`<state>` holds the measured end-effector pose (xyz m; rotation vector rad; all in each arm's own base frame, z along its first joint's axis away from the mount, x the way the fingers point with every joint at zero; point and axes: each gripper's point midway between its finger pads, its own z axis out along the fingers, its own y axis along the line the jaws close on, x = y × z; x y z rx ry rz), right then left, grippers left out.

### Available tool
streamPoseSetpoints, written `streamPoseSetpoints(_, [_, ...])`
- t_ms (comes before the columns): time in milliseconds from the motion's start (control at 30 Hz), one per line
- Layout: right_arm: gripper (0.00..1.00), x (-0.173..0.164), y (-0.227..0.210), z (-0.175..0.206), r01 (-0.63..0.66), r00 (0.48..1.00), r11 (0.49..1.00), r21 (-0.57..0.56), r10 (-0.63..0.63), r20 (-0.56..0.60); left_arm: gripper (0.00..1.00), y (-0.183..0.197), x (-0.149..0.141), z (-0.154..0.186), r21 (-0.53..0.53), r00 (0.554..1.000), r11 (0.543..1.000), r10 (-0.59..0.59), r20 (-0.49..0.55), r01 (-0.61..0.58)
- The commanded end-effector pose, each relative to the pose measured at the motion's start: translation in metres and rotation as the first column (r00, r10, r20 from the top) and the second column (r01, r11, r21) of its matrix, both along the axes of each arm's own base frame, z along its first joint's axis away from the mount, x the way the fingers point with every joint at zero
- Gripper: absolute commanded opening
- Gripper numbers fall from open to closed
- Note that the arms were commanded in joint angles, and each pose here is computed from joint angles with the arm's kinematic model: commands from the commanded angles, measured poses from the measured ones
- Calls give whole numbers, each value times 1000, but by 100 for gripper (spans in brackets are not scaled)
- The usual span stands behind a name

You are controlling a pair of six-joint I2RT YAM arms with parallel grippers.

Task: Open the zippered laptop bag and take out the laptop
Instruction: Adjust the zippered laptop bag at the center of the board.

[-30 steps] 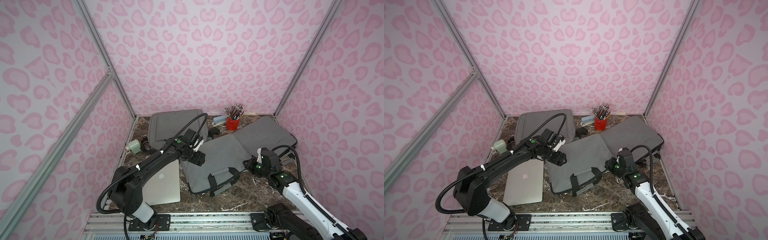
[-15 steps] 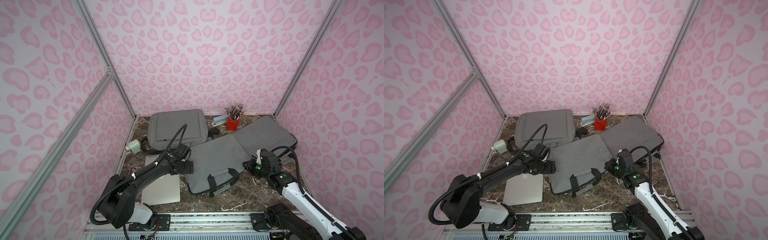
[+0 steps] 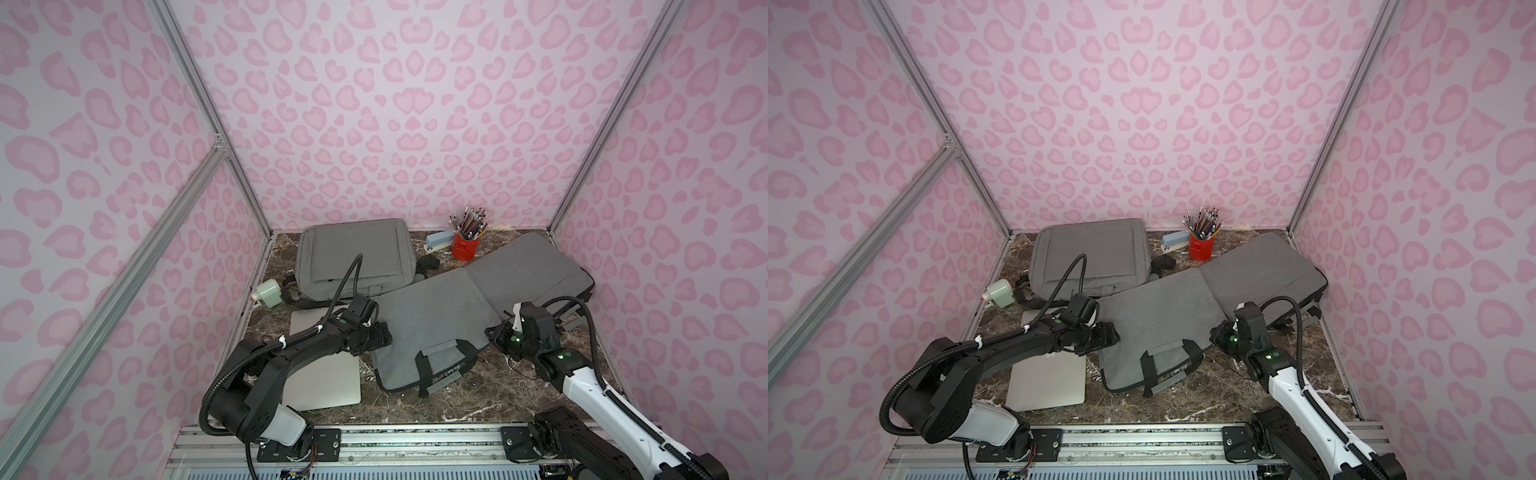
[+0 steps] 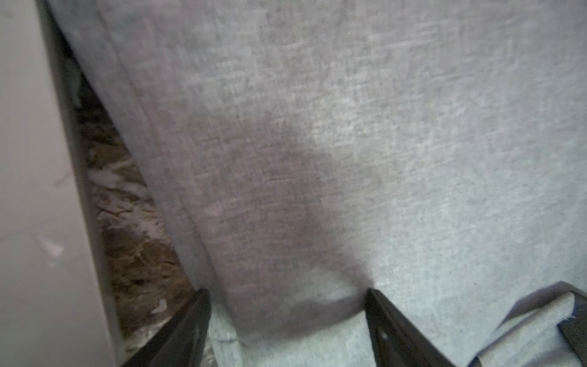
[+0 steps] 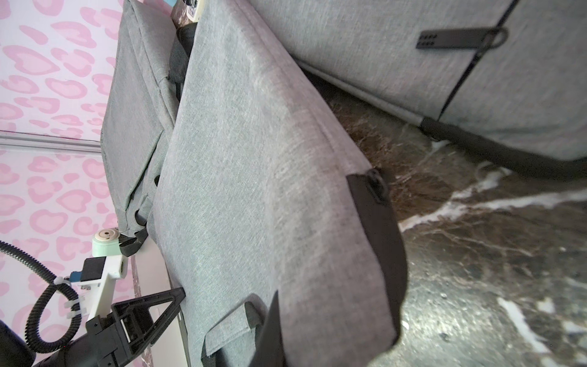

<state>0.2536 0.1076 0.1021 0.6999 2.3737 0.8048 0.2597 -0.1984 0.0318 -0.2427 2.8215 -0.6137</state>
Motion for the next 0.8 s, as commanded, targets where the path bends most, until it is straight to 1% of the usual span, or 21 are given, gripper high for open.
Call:
streamPoseSetpoints(0, [0,1,6,2,-28,999,999,24,28,19,71,1,0,-6,-7,1000,1000,3,-5,-3])
streamPoseSetpoints(67, [0,0,6,0,-30,999,999,28,30,13,61,-3,1,-4,-26,1000,1000,-16,-2,16])
streamPoseSetpoints(133, [0,-1,6,-1,-29,1000,999,30,29,9,48,-6,3,0,-22,999,999,-34,1,34])
streamPoseSetpoints(200, [0,-2,7,-2,-30,1000,999,31,30,8,36,-7,4,5,-23,999,999,-47,9,47])
streamPoseSetpoints(233, [0,-2,6,-2,-29,1000,999,31,29,7,27,-7,5,8,-20,999,998,-51,16,51])
streamPoseSetpoints(267, [0,-2,6,-2,-28,1000,999,32,28,8,20,-7,6,11,-19,998,998,-56,22,56])
streamPoseSetpoints(367, [0,-3,7,-3,-26,1000,999,40,26,6,6,-7,8,25,-19,997,998,-66,44,67])
streamPoseSetpoints(400, [0,-3,7,-2,-28,1000,999,45,27,11,3,-8,9,31,-22,996,997,-70,56,72])
streamPoseSetpoints(500, [0,2,11,9,-38,998,997,61,35,45,3,-11,13,56,-31,991,995,-91,96,95])
streamPoseSetpoints(567, [0,7,14,26,-50,994,996,72,43,97,3,-13,18,77,-31,985,993,-109,136,114])
streamPoseSetpoints(767, [0,22,37,79,-120,963,988,98,91,255,3,-9,39,131,72,950,981,-193,246,181])
